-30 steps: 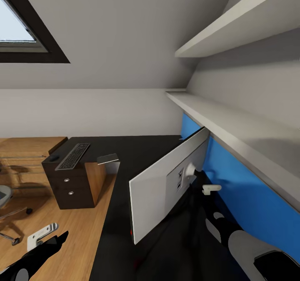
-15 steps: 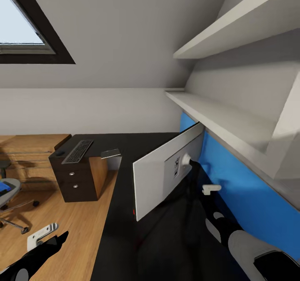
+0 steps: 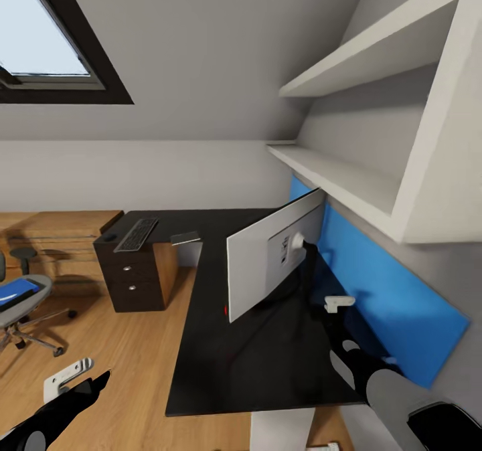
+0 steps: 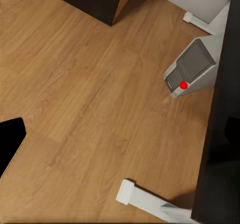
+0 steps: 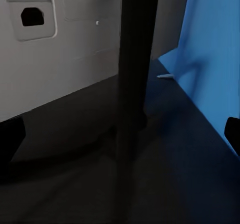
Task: In the bedroom, organize the workspace by keeping the computer under the desk, ensuring the monitor is on the desk, placing the keyboard on the desk next to the monitor, placing the mouse on the desk next to the keyboard, moving the folder from the swivel chair onto the desk next to the mouse, stacking the notebook on top of the folder with the pen on top of the notebook, and positioning the swivel chair next to the desk.
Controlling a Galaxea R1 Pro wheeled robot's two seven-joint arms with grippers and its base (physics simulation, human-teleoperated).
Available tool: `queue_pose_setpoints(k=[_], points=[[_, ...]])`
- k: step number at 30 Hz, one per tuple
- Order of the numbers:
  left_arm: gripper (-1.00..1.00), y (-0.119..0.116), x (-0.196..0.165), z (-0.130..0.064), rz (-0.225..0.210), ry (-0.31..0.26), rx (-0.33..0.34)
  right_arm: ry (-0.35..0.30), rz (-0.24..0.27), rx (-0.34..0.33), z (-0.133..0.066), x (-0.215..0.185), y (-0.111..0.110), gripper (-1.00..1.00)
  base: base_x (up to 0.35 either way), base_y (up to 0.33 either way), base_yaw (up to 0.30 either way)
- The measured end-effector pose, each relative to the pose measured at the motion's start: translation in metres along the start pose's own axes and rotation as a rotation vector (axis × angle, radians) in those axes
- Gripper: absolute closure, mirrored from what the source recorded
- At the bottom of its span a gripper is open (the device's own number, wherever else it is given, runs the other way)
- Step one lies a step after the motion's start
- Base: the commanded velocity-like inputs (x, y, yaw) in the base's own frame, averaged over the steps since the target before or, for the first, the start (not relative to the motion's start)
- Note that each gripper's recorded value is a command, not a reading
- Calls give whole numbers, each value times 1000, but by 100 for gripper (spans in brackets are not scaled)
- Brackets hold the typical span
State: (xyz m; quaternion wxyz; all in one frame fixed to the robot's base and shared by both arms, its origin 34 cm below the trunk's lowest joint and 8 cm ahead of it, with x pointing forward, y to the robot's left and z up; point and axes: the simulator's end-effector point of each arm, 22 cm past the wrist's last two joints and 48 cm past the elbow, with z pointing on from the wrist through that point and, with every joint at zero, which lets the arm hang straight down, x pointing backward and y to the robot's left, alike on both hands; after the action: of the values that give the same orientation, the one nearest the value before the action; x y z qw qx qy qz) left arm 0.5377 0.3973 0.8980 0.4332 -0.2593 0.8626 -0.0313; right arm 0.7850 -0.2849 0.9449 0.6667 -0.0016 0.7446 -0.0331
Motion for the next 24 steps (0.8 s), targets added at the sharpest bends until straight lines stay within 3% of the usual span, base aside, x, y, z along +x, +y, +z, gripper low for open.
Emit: queue_pose_setpoints(k=[16, 24], points=[[-100, 6, 0, 0, -5, -1, -14, -42, 15, -13, 8, -25, 9, -100, -262, 221, 0], [-100, 10, 4, 1, 1, 8, -38, -2, 32, -44, 18, -46, 26, -100, -89, 62, 0]])
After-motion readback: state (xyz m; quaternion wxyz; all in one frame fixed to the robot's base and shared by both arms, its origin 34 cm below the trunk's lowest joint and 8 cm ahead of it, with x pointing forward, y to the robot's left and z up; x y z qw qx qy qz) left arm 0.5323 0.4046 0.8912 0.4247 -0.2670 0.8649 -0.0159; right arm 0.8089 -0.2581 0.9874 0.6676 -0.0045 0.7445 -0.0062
